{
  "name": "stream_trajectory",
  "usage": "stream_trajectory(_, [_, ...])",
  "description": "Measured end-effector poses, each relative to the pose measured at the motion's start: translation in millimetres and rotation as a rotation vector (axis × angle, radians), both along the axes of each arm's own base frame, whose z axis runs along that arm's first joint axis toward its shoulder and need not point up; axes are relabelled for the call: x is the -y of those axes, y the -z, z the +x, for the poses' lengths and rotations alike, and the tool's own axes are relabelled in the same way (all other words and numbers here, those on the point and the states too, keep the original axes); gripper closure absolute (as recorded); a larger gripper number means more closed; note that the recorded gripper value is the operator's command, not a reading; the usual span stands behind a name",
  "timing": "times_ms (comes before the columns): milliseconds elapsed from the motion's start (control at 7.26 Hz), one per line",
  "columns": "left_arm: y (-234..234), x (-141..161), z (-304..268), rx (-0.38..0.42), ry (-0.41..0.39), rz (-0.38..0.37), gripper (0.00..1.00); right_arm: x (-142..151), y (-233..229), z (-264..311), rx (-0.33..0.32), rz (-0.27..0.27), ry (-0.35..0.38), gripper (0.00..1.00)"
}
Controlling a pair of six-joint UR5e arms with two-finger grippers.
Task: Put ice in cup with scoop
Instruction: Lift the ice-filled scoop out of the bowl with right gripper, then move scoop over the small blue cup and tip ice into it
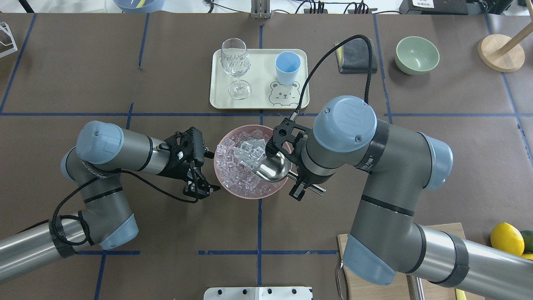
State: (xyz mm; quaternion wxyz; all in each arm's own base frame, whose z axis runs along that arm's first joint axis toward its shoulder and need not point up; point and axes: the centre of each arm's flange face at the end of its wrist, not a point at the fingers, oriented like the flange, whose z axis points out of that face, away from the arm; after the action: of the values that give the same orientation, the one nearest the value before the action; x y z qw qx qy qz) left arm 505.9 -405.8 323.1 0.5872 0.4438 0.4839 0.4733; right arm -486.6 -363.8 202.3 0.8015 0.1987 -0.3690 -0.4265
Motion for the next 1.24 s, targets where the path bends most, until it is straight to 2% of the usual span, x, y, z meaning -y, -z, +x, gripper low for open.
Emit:
stream_trajectory(276, [0, 0, 0, 0.000, 0.001, 0.000, 0.00, -5, -13, 7, 0.088, -0.007, -0.034, 1.00])
stream_trajectory(551, [0, 1, -1, 0.001, 0.001, -0.001, 0.00, 1, -13, 19, 0.121, -0.049, -0.068, 1.00])
stream_trajectory(827, [-1, 1, -2, 0.002, 0.002, -0.001, 0.00, 25, -9, 54, 0.093, -0.138, -0.111, 1.00])
stream_trajectory(1240, [-3, 1, -2, 0.003, 0.002, -0.002, 0.00, 66, -11, 91, -0.008, -0.224, -0.208, 1.00])
